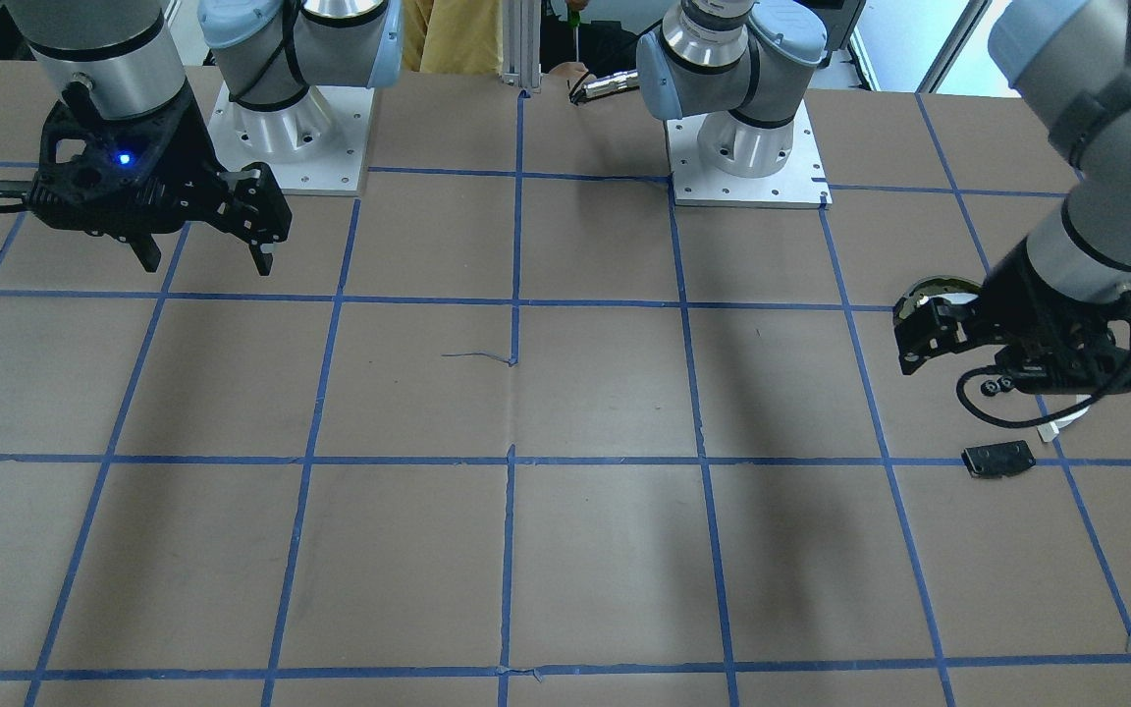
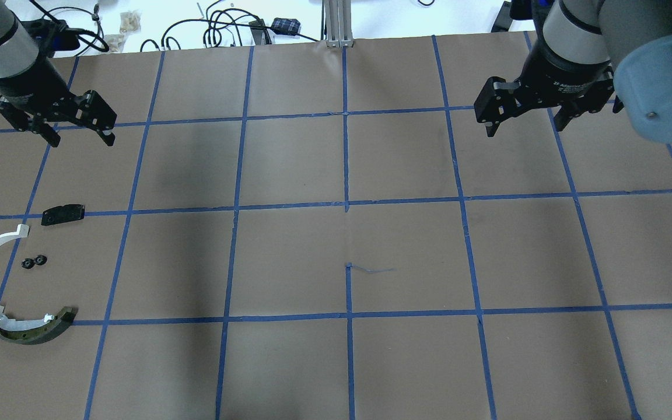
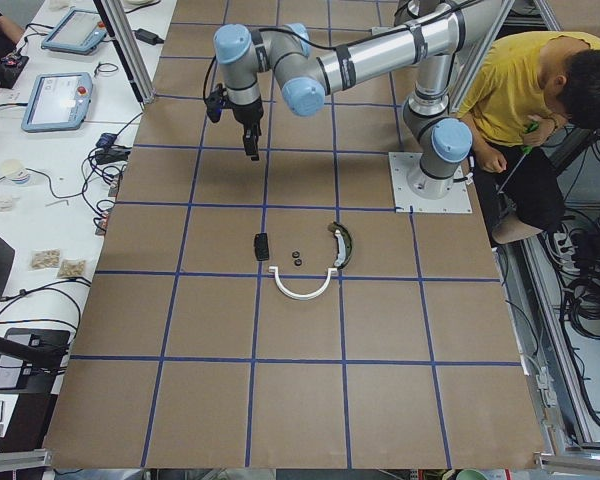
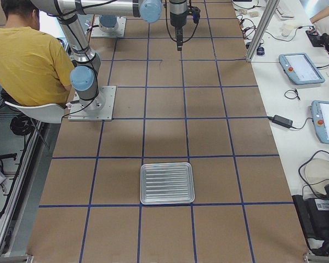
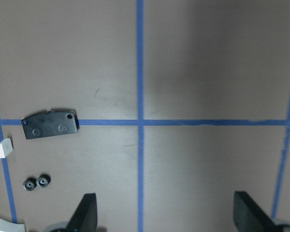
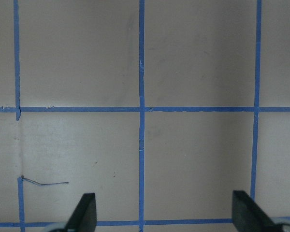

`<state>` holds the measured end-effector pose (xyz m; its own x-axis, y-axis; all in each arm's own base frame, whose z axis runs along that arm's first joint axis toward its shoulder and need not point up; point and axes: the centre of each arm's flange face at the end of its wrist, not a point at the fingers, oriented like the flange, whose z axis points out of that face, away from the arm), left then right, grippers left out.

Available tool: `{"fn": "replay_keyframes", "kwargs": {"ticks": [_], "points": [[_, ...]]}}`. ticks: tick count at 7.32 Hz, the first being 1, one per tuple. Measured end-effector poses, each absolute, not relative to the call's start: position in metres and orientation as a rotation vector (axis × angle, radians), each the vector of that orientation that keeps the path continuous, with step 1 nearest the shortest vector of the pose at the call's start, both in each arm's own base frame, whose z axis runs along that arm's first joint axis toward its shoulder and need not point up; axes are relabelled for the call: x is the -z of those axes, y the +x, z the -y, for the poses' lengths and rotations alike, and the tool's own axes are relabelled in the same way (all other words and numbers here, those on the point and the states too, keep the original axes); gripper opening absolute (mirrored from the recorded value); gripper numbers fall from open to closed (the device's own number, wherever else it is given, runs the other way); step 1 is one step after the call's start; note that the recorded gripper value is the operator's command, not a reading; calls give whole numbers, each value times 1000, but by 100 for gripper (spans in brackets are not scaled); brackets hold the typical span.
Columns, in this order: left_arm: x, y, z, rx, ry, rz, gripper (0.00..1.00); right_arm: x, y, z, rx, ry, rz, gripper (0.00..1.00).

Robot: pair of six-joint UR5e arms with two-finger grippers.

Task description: Place bearing gear from tray to pile

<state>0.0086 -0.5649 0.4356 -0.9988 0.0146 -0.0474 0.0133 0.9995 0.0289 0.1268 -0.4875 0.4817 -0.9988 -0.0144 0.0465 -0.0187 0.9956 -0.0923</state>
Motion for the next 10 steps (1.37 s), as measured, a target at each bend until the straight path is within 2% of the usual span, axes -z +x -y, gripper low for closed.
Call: {"fn": "replay_keyframes", "kwargs": {"ticks": [2,4,10], "points": [[-468,-60,545,48,38,-3089,100,-482,127,487,-141,26,3092,100],[-470,-92,535,63,80,-3101,100,-481,127,487,-140,26,3092,100],[-457,-89,519,-1,70,-3147,100,-482,127,487,-142,28,3092,100]]}}
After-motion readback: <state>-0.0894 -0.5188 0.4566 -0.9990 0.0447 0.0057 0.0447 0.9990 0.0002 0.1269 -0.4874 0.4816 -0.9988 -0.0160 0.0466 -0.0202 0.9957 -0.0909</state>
